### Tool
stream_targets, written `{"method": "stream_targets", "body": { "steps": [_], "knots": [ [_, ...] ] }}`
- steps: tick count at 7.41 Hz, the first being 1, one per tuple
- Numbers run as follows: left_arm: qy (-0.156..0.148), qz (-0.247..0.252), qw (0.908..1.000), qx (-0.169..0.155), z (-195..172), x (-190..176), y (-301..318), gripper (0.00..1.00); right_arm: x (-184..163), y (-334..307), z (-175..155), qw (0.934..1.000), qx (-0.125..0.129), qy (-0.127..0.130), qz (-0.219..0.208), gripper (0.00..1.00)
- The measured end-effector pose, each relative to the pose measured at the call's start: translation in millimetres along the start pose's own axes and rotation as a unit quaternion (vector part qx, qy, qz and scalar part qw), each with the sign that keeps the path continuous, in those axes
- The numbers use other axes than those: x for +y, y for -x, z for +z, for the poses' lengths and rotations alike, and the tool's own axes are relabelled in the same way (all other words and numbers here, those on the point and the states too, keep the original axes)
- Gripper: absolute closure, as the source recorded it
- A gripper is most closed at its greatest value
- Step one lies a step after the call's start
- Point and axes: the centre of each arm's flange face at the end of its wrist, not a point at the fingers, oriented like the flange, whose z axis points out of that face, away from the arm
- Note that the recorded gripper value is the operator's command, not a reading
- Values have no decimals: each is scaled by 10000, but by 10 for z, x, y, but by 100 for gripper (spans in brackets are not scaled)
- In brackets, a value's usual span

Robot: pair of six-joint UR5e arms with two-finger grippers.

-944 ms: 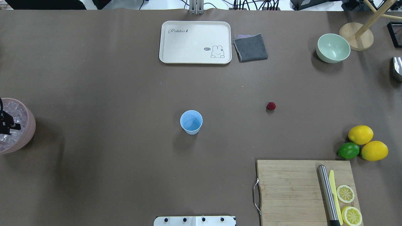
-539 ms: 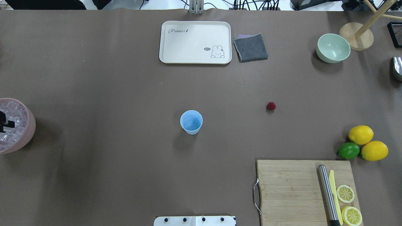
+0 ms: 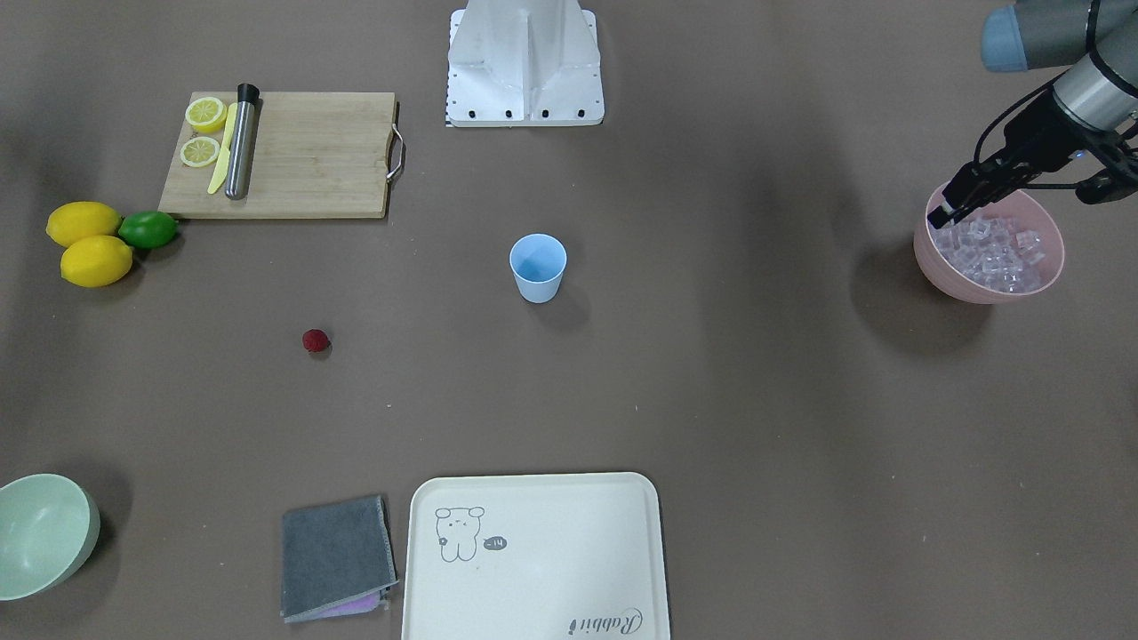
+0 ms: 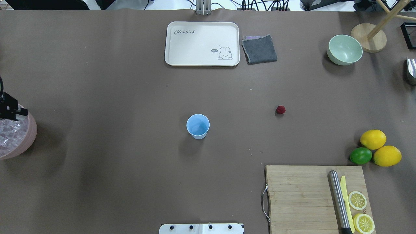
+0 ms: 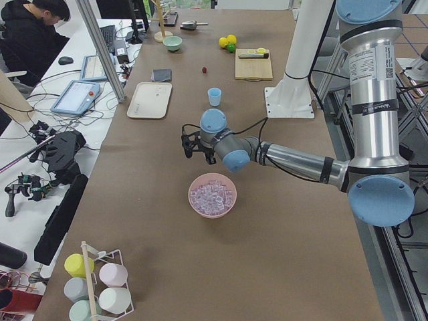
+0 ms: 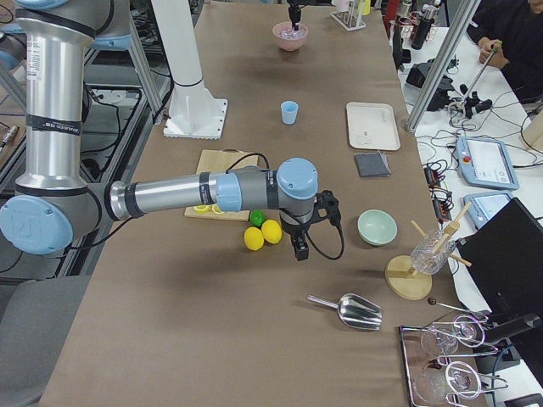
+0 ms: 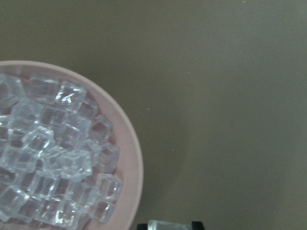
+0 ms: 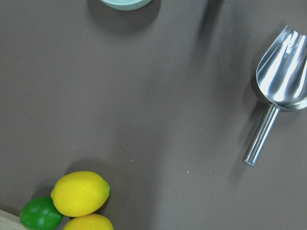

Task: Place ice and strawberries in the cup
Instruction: 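Carry the ice cube with the left gripper over the blue cup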

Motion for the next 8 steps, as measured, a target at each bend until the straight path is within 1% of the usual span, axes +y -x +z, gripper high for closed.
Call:
{"method": "stream_targets", "body": {
  "steps": [2, 4, 6, 8],
  "knots": [
    [226, 216, 9995, -16, 207, -72, -1014, 100, -249, 291, 38, 9999, -42, 10, -152, 0],
    [320, 397, 9985, -186, 453, 56, -1945, 100, -496, 541, 30, 9992, -72, -32, -385, 0],
    [320, 529, 9971, -436, 769, 412, -2760, 100, -662, 740, 83, 9986, -120, -6, -509, 0],
    [324, 529, 9968, -497, 1073, 805, -3421, 100, -732, 879, 145, 9987, -159, 41, -483, 0]
  ]
}}
